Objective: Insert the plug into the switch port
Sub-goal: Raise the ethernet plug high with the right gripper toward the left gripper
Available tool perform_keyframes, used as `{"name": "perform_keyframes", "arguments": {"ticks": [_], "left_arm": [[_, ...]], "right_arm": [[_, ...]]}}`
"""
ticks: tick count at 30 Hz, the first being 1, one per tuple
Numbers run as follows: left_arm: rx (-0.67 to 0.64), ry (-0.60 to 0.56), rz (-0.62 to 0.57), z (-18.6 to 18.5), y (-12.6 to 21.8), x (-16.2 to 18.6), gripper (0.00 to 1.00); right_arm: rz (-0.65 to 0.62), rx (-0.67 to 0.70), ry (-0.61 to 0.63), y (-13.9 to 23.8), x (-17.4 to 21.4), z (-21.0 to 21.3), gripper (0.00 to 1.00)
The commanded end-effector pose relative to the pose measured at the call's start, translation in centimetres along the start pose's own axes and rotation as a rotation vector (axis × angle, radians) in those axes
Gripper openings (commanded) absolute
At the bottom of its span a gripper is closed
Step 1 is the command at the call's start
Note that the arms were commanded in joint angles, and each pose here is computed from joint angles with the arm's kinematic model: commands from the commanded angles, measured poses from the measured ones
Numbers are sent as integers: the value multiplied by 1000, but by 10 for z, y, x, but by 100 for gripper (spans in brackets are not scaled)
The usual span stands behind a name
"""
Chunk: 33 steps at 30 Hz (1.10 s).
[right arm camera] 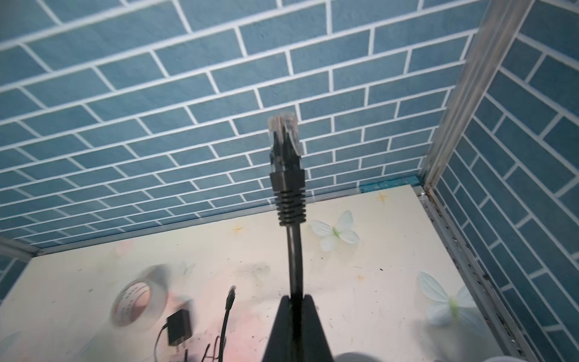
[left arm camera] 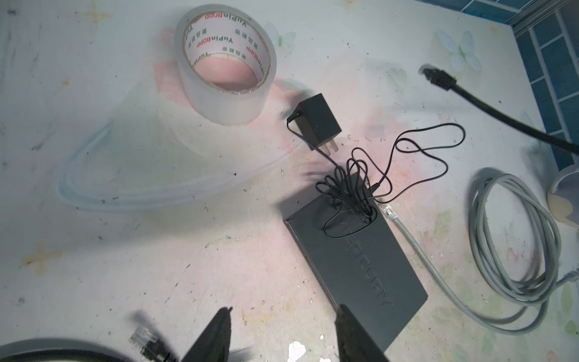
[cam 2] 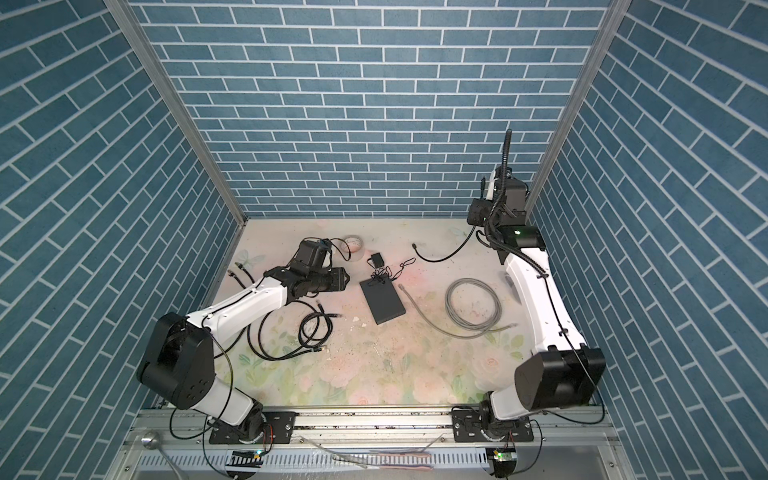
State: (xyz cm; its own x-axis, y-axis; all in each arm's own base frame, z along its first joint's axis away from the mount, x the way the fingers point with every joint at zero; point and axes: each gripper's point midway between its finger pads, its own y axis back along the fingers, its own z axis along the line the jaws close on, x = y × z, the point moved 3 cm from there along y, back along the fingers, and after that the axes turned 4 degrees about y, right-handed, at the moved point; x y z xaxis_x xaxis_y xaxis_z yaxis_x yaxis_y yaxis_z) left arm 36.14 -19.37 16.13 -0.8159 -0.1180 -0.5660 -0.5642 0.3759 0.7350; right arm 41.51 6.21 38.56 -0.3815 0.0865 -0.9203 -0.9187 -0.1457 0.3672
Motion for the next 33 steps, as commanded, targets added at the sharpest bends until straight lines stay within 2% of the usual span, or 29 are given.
{"name": "perform_keyframes", "arguments": {"ticks": [1,7,9,12,15,19,21,25,30,33], "left_arm": [[22,-29,-33,-9,8,-18,55],[-20,-56,-77,-9,27,-39,55],[-55,-52,-101,-1,39,-50,55],[-58,-39,-157,8,63,-74,56],[34,-114,-161,-9,78,-90,57],[335,-280,-59,-59,75,-80,56],[399,-326,-31,-69,70,-74,56],[490,-318,-8,-85,56,-73,55],[591,-274,-29,-118,33,-77,56],[591,-240,-56,-121,14,-85,55]], "right_arm": [[-78,-175,25,30,-13,28,2],[-84,-280,8,70,-7,42,2],[-54,-327,-28,68,6,51,1],[-12,-396,-19,55,38,80,1],[3,-418,-56,33,68,104,0],[-52,-432,-127,-1,93,134,0],[-90,-425,-146,-15,101,149,0],[-129,-434,-148,-40,119,180,0],[-153,-460,-139,-62,143,198,0],[-212,-500,-143,-65,151,203,0]]}}
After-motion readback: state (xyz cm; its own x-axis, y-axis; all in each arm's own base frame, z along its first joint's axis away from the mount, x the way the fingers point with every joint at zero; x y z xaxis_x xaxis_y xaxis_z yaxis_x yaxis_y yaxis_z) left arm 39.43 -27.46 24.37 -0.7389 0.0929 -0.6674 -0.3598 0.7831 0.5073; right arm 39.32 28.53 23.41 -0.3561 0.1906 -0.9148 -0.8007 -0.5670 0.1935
